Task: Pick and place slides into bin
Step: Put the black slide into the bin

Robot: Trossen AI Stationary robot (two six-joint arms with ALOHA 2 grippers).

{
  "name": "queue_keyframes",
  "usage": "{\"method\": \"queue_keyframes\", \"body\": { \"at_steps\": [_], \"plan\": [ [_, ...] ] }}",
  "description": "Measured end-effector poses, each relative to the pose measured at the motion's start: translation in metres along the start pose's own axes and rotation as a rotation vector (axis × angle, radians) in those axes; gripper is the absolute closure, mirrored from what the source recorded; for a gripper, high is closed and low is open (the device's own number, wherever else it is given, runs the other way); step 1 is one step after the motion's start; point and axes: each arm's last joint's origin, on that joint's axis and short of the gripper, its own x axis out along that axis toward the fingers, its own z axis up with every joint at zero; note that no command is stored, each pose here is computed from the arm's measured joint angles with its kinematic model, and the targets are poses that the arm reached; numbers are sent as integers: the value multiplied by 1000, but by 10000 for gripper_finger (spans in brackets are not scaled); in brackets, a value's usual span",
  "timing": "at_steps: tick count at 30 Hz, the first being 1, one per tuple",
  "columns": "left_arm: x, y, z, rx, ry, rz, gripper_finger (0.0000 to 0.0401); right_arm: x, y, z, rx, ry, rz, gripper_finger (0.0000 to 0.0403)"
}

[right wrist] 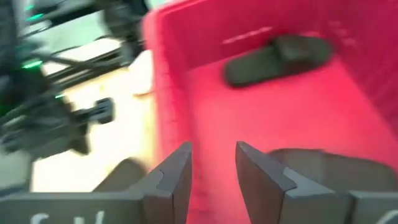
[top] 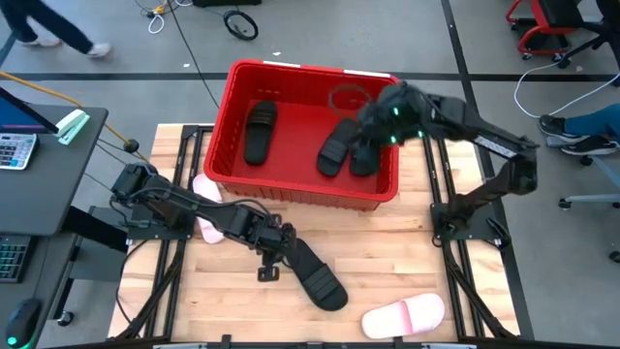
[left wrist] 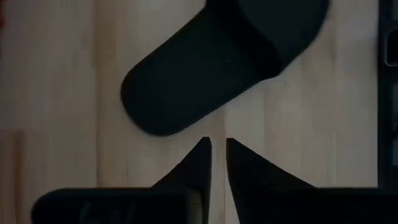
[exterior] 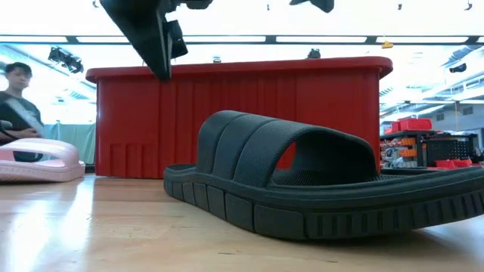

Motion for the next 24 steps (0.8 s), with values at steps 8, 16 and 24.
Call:
{"method": "queue_keyframes", "body": {
  "at_steps": [8, 16, 24],
  "plan": [
    [5, -25, 20, 121, -194, -251, 269, 6, 64, -19, -154, 20, 16, 275],
    [42, -15, 25, -123, -117, -232, 195, 16, 99, -34, -232, 67, 68, 275],
    [76, -19, 28, -195, -74, -310, 187, 14, 116, -43, -238, 94, 111, 275]
  ]
}}
